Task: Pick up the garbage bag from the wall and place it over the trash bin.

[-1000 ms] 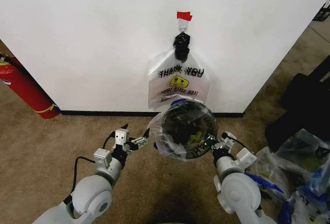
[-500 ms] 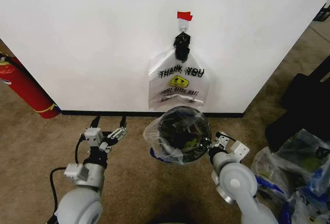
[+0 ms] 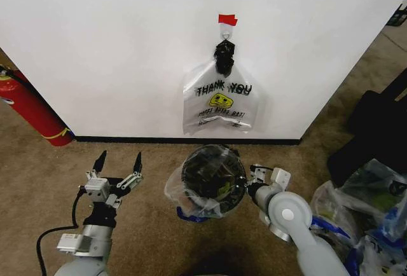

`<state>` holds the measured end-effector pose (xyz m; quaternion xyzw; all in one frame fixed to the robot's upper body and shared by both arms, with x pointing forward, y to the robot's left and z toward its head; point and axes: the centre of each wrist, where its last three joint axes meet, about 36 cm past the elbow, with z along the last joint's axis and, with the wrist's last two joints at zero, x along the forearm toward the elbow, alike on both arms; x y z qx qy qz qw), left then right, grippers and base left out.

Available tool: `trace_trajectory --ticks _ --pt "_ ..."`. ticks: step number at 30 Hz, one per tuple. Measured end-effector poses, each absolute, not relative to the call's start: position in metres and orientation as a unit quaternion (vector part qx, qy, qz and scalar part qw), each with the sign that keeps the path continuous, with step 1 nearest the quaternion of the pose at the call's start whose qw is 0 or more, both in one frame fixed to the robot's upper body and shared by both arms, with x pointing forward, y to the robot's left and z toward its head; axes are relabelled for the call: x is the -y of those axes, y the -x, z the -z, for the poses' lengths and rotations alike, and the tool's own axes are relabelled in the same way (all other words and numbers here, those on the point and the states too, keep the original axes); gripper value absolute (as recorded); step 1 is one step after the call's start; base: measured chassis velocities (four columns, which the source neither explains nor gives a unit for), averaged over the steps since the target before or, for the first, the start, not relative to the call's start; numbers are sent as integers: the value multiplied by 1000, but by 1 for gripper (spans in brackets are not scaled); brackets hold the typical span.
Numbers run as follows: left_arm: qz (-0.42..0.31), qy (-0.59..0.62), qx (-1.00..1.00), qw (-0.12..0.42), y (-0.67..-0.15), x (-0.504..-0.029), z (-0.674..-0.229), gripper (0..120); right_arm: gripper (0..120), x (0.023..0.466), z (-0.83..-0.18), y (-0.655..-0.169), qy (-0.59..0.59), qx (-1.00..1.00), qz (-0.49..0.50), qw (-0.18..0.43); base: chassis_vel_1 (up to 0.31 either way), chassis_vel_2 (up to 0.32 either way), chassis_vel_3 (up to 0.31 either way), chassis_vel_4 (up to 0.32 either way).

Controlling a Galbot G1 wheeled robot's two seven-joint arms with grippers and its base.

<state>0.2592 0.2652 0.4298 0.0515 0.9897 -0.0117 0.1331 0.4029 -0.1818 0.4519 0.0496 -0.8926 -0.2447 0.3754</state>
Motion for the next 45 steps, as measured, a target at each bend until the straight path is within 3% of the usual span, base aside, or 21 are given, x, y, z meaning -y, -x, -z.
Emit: trace_trajectory --ticks 16,23,35,38,43,45 --pt "43 -63 -992 103 -259 -242 -431 100 2 176 -445 -410 -56 888 244 386 0 0 0 0" --pt "51 -60 -992 100 -258 -240 -435 100 20 177 -447 -409 -55 888 245 385 0 0 0 0" --pt "59 -59 -991 102 -256 -235 -441 100 67 179 -441 -403 -61 898 238 364 0 0 0 0" --pt "54 -58 -991 104 -256 -235 -440 100 75 179 -438 -398 -67 908 234 341 0 0 0 0" --pt "51 -45 -992 105 -258 -233 -434 100 96 174 -438 -361 -57 959 179 214 0 0 0 0" --pt "53 -42 -992 105 -258 -231 -434 100 98 173 -439 -352 -52 966 171 188 0 0 0 0"
